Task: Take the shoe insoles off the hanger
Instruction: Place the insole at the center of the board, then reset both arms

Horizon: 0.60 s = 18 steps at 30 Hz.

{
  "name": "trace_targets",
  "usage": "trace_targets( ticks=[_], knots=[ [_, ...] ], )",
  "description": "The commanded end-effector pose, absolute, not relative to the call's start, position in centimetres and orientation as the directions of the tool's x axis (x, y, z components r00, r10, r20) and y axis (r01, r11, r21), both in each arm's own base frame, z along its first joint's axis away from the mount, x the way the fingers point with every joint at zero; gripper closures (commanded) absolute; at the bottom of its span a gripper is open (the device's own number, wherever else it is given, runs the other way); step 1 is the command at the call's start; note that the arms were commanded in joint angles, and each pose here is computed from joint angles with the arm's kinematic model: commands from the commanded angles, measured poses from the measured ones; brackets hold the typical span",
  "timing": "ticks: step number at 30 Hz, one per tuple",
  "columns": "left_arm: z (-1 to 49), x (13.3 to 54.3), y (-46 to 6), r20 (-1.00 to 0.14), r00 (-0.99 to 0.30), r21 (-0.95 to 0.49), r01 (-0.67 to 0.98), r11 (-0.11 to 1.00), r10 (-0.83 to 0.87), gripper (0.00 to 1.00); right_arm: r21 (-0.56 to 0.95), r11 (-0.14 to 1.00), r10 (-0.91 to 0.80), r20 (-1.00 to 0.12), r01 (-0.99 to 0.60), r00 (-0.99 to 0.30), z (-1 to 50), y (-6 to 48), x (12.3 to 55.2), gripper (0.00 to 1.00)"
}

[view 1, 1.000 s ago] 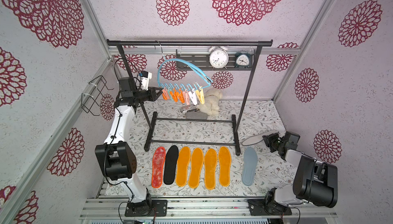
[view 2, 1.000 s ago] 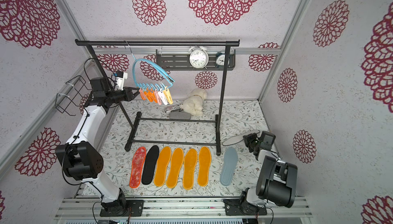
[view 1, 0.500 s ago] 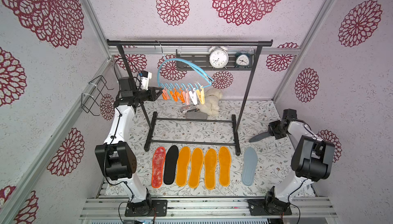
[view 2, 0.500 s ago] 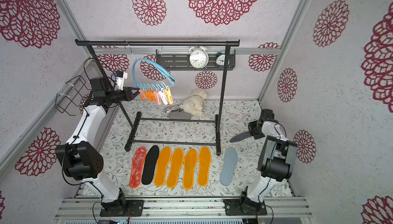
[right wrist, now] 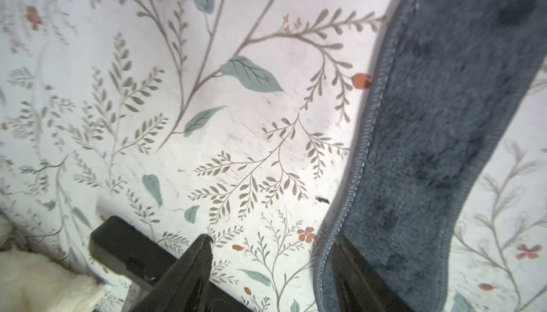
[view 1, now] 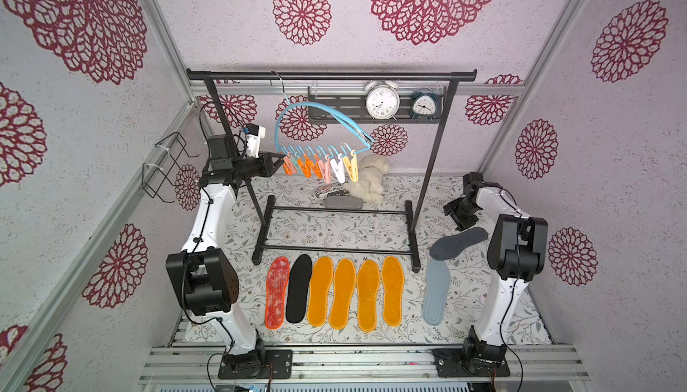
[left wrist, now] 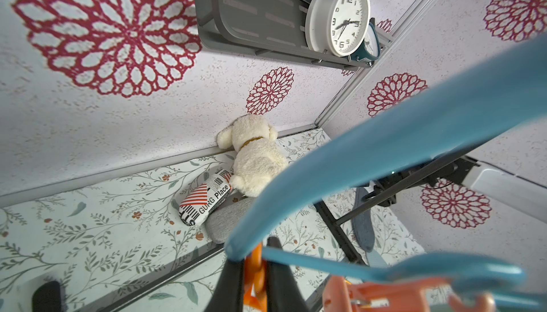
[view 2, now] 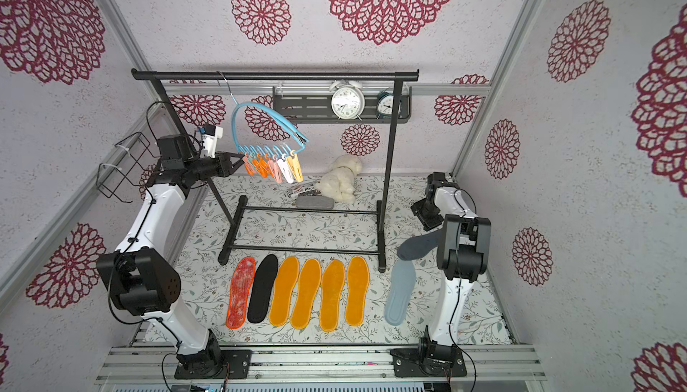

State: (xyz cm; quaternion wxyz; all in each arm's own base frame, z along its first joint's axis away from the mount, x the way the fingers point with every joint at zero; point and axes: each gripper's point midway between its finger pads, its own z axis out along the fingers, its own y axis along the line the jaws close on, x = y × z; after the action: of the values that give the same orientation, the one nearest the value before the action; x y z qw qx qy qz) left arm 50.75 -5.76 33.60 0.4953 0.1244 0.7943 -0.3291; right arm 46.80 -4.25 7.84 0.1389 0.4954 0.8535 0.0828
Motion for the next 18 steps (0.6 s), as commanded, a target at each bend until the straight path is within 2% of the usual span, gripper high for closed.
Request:
trace_targets(
  ticks=[1, 3, 5, 10, 15, 18],
  knots=[
    [31.6, 50.9, -5.3, -0.841, -0.523, -0.422, 0.479, 0.77, -0.135, 0.6, 0.342, 0.576, 0.815, -0.298, 0.742, -0.496, 13.0, -5.4, 47.2, 0.29],
    [31.3, 50.8, -5.0, -0.847, -0.516, -0.403, 0.468, 0.786, -0.127, 0.37, 0.349, 0.606, 0.793, -0.344, 0.715, -0.503, 13.7, -5.3, 46.6, 0.28],
    [31.2, 50.6, -4.8, -0.853, -0.508, -0.386, 0.46, 0.799, -0.12, 0.26, 0.365, 0.624, 0.777, -0.382, 0.691, -0.5, 14.3, -5.3, 45.8, 0.28],
    [32.1, 48.7, -4.7, -0.876, -0.472, -0.34, 0.459, 0.821, -0.098, 0.17, 0.391, 0.654, 0.752, -0.432, 0.648, -0.498, 14.6, -5.0, 44.1, 0.25],
    [31.9, 45.3, -4.6, -0.887, -0.453, -0.308, 0.433, 0.847, -0.09, 0.14, 0.415, 0.691, 0.721, -0.455, 0.592, -0.523, 14.4, -3.9, 43.5, 0.25],
    [31.0, 42.8, -4.3, -0.889, -0.449, -0.295, 0.4, 0.868, -0.095, 0.13, 0.408, 0.746, 0.665, -0.509, 0.526, -0.547, 14.9, -3.1, 43.4, 0.25]
  ],
)
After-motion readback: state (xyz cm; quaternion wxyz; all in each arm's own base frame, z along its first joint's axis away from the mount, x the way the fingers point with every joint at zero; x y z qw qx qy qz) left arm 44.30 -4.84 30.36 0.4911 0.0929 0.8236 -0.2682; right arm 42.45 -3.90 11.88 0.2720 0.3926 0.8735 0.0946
